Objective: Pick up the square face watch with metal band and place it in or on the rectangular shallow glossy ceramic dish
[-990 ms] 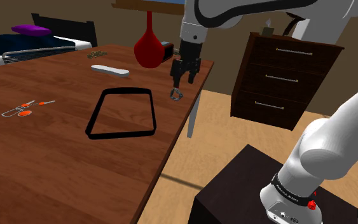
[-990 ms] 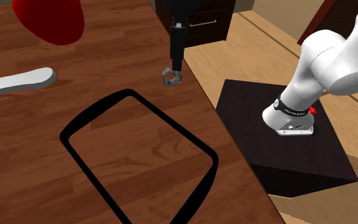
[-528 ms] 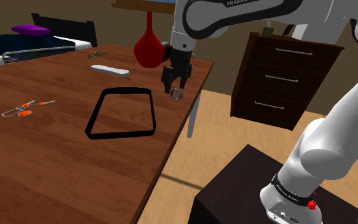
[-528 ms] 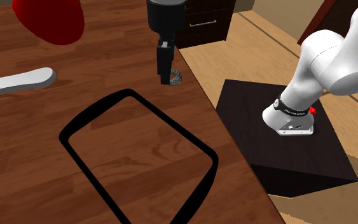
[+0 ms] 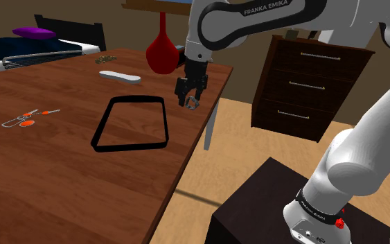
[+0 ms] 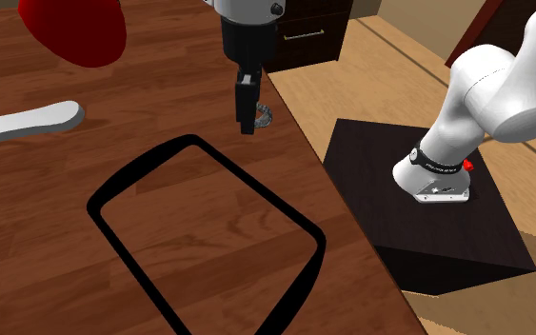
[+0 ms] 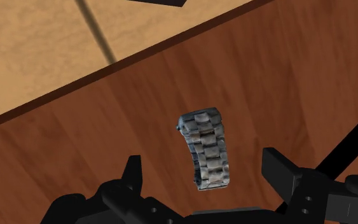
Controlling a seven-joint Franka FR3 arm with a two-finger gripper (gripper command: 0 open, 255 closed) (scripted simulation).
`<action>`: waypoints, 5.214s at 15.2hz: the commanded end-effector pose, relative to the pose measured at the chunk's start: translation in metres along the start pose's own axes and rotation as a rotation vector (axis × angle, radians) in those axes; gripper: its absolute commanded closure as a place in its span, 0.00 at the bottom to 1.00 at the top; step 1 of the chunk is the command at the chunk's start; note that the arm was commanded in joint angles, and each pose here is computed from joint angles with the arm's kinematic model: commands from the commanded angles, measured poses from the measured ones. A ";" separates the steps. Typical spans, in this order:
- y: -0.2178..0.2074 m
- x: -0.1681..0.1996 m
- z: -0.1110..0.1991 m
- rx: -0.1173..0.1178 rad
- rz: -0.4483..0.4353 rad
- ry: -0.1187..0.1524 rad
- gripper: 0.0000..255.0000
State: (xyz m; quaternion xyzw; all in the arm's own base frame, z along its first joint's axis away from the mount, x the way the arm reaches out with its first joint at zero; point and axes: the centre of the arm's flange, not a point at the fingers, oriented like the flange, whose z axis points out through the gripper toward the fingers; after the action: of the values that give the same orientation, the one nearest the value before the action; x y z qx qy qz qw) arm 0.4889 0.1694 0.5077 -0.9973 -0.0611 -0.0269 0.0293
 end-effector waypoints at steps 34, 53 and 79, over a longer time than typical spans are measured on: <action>-0.006 0.007 -0.116 0.000 0.000 0.000 1.00; -0.204 0.043 -0.092 0.000 0.000 0.000 1.00; -0.201 0.040 -0.063 0.000 0.000 0.000 0.00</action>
State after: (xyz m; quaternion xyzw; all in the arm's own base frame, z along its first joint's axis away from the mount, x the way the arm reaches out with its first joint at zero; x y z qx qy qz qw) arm 0.5009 0.3697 0.5733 -0.9973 -0.0610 -0.0271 0.0295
